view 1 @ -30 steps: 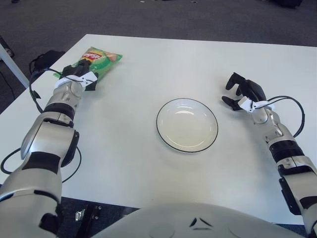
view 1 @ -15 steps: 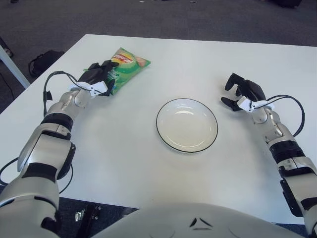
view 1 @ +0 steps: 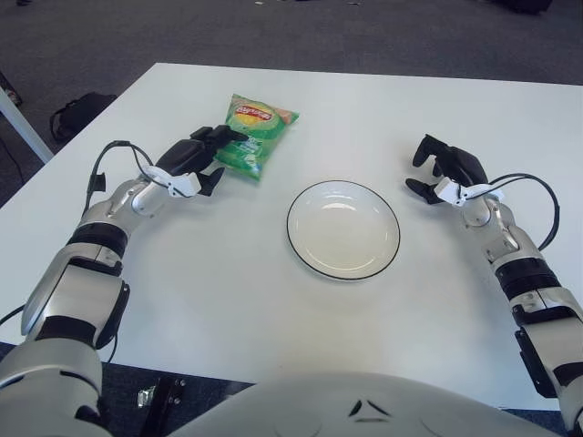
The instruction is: Put the snack into the plate.
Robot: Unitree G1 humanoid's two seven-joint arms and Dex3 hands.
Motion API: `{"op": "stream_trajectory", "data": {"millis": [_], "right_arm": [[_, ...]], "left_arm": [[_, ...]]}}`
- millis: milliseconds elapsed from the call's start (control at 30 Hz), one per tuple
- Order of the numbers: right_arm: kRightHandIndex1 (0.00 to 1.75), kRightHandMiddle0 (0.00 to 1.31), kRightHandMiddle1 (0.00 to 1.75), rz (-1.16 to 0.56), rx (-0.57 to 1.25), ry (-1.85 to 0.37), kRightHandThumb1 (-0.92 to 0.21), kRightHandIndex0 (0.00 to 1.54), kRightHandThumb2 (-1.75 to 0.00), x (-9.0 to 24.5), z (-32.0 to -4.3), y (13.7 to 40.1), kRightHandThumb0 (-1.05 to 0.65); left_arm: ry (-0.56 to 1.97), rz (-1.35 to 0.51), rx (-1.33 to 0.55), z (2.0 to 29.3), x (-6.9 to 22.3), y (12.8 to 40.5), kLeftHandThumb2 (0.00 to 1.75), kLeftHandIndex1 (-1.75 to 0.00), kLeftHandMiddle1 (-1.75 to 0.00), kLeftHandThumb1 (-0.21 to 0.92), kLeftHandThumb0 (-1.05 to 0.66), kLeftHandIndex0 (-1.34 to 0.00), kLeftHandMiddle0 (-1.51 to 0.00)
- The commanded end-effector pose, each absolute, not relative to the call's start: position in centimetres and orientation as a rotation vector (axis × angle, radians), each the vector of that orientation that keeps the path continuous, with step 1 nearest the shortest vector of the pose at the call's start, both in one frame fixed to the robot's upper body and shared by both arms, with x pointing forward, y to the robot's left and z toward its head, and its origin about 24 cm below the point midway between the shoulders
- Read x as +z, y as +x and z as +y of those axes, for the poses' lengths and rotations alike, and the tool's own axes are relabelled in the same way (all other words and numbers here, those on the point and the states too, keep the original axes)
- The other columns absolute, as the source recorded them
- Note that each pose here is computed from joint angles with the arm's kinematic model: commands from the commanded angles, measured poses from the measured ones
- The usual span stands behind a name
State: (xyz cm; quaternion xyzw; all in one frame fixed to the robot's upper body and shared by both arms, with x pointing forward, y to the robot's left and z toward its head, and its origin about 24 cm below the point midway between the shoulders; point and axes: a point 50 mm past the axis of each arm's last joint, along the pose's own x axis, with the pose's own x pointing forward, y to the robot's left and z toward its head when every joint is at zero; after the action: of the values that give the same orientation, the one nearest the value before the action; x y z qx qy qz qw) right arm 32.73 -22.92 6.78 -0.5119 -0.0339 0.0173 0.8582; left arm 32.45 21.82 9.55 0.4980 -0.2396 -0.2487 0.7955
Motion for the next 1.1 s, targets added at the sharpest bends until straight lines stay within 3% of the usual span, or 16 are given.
{"op": "stream_trajectory", "data": {"millis": [0, 500, 1067], "right_arm": [[1.53, 0.35, 1.75, 0.156, 0.14, -1.094, -0.4, 0.64, -1.16, 1.7, -23.4, 30.4, -0.01], [1.48, 0.37, 1.75, 0.152, 0.145, -1.104, -0.43, 0.62, -1.1, 1.8, -23.3, 30.4, -0.01], [1.46, 0.36, 1.75, 0.153, 0.151, -1.127, -0.48, 0.59, -1.04, 1.8, -23.4, 30.3, -0.01]], "left_arm": [[1.088, -0.535, -0.56, 22.3, 10.0, 32.1, 1.2, -1.18, -0.77, 0.92, -0.87, 0.0, -0.2], [1.189, -0.527, -0.55, 22.8, 9.4, 32.2, 1.1, -1.19, -0.8, 0.92, -0.81, 0.0, -0.17], [1.227, -0.728, -0.277, 22.3, 11.5, 33.2, 0.95, -1.04, -0.79, 0.92, -0.72, 0.0, -0.12]]}}
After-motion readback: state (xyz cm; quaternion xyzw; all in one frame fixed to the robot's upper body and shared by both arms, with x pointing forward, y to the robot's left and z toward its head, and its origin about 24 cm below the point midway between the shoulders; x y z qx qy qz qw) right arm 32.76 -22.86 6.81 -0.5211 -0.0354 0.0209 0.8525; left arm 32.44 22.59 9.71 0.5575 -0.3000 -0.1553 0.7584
